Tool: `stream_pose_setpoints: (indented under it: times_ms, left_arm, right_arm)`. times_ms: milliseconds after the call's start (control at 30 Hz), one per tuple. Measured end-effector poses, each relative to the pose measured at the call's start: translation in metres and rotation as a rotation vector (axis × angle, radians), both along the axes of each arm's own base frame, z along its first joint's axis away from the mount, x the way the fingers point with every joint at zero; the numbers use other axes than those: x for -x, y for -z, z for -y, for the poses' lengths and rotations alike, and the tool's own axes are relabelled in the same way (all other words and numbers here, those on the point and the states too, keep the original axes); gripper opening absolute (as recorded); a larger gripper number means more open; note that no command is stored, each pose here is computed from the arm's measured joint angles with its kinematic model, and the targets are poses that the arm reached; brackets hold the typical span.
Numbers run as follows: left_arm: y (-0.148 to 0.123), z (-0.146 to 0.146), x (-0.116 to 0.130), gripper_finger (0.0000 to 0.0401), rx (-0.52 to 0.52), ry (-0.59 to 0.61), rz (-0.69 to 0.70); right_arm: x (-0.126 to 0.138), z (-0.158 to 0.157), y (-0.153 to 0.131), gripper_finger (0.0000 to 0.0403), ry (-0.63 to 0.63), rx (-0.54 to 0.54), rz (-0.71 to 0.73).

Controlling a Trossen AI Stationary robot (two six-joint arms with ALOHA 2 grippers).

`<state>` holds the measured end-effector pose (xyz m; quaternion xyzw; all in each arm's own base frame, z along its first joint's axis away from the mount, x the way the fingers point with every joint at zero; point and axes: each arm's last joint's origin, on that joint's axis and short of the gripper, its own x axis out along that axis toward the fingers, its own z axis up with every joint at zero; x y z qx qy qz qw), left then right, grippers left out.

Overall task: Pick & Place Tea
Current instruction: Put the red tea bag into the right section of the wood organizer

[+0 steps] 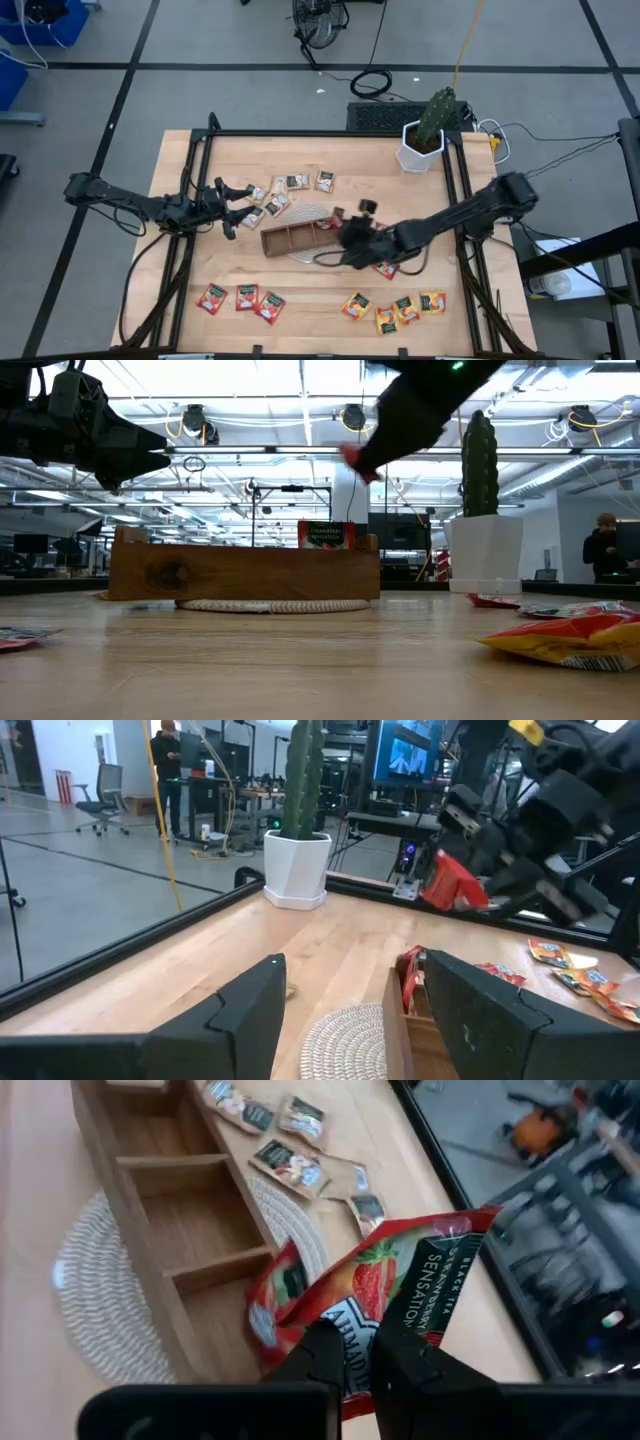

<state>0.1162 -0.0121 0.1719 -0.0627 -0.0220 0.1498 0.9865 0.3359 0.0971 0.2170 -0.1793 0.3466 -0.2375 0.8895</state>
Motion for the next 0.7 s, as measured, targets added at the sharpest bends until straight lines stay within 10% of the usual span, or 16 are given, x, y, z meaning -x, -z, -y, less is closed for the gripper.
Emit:
stream_pose_setpoints:
  times_ms: [700]
  left_arm:
    - [0.0, 0.0, 0.0, 0.0239, 0.0, 0.0, 0.0]
  right_arm:
    - [-0.044, 0.005, 0.049, 0.0034, -0.019, 0.032, -0.148]
